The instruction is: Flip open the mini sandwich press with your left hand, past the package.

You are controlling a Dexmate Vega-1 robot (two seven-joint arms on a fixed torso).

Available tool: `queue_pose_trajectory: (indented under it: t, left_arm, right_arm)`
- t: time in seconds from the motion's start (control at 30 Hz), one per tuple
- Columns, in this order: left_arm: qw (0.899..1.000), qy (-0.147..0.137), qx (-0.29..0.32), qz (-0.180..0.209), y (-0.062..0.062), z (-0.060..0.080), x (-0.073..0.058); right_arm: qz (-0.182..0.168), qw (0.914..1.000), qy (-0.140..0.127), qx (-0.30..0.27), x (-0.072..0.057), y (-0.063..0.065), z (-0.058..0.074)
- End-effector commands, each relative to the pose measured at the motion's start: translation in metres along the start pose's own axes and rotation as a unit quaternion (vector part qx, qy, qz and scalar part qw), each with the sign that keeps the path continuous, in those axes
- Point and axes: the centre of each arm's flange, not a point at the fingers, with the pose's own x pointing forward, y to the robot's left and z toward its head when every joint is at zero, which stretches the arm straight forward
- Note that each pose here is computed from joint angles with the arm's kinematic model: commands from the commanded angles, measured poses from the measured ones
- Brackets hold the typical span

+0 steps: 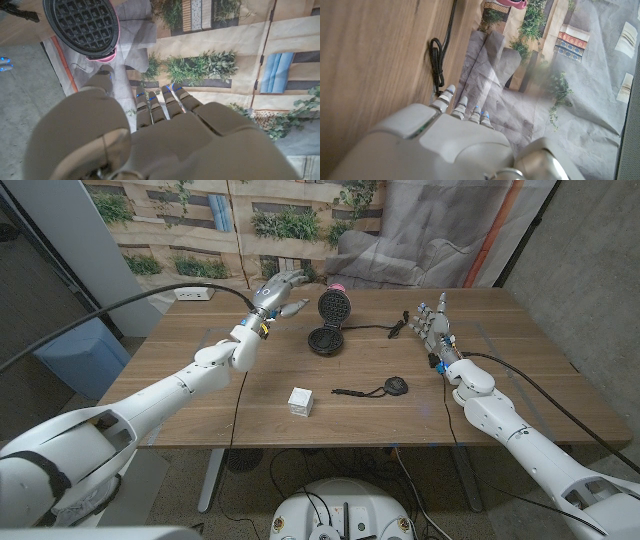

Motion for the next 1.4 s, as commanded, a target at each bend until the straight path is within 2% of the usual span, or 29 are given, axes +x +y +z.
queue_pose_trajectory:
  t: [0.03,0.33,0.53,0.67,0.73,0.83,1.0,1.13,1.27,1.4]
  left_arm:
    - [0.988,0.081,-0.134,0.002,0.004,-0.034,-0.02]
    - [0.969,0.109,-0.222,0.0,-0.006,-0.06,-0.029]
    - [0.949,0.141,-0.28,0.01,-0.013,-0.075,-0.033]
    - [0.941,0.146,-0.305,0.009,-0.017,-0.082,-0.036]
    - [0.935,0.151,-0.321,0.013,-0.019,-0.084,-0.039]
    - [0.921,0.159,-0.356,0.023,-0.022,-0.087,-0.044]
    - [0.906,0.162,-0.389,0.027,-0.029,-0.089,-0.056]
    - [0.893,0.181,-0.41,0.031,-0.033,-0.091,-0.065]
    - [0.873,0.205,-0.439,0.044,-0.039,-0.093,-0.077]
    - [0.863,0.23,-0.448,0.045,-0.045,-0.095,-0.087]
  right_arm:
    - [0.0,1.0,0.0,0.0,0.0,0.0,0.0]
    - [0.0,1.0,0.0,0.0,0.0,0.0,0.0]
    - [0.0,1.0,0.0,0.0,0.0,0.0,0.0]
    - [0.0,1.0,0.0,0.0,0.0,0.0,0.0]
    - [0.0,1.0,0.0,0.0,0.0,0.0,0.0]
    - [0.0,1.0,0.0,0.0,0.0,0.0,0.0]
    - [0.0,1.0,0.0,0.0,0.0,0.0,0.0]
    - [0.0,1.0,0.0,0.0,0.0,0.0,0.0]
    - [0.0,1.0,0.0,0.0,0.0,0.0,0.0]
    - [0.0,1.0,0.0,0.0,0.0,0.0,0.0]
